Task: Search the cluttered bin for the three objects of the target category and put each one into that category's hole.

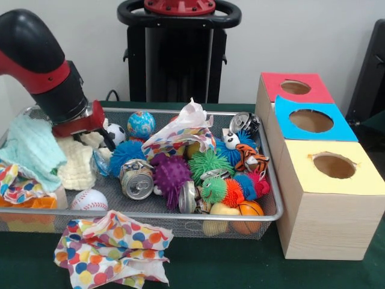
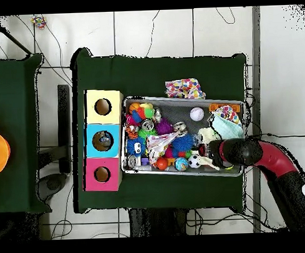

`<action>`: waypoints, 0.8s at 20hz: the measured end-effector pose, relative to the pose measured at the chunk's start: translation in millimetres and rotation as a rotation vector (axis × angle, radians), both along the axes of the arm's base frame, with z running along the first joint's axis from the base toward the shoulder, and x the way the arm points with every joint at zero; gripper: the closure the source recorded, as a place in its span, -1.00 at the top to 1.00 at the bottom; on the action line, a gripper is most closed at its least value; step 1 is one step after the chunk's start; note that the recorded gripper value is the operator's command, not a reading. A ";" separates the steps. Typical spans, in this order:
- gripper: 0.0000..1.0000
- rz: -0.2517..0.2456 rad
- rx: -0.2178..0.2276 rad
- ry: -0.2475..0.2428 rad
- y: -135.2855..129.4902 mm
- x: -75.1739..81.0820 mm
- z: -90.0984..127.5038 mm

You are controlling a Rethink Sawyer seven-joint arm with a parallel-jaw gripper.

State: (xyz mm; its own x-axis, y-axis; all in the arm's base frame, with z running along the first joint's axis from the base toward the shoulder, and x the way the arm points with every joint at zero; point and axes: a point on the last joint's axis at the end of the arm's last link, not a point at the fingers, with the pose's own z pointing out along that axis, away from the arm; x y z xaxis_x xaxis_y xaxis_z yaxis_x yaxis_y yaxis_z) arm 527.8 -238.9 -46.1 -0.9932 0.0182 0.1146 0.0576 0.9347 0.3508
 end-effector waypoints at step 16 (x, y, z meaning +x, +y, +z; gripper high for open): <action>1.00 0.069 -0.054 -0.039 5.1 36.3 9.5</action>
State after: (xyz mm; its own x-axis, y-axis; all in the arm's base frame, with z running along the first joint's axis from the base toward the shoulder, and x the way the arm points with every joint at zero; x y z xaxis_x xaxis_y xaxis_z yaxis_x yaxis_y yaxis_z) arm 564.1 -233.8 -36.6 -0.9960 -0.0451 0.0767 -0.0200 0.9537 0.3002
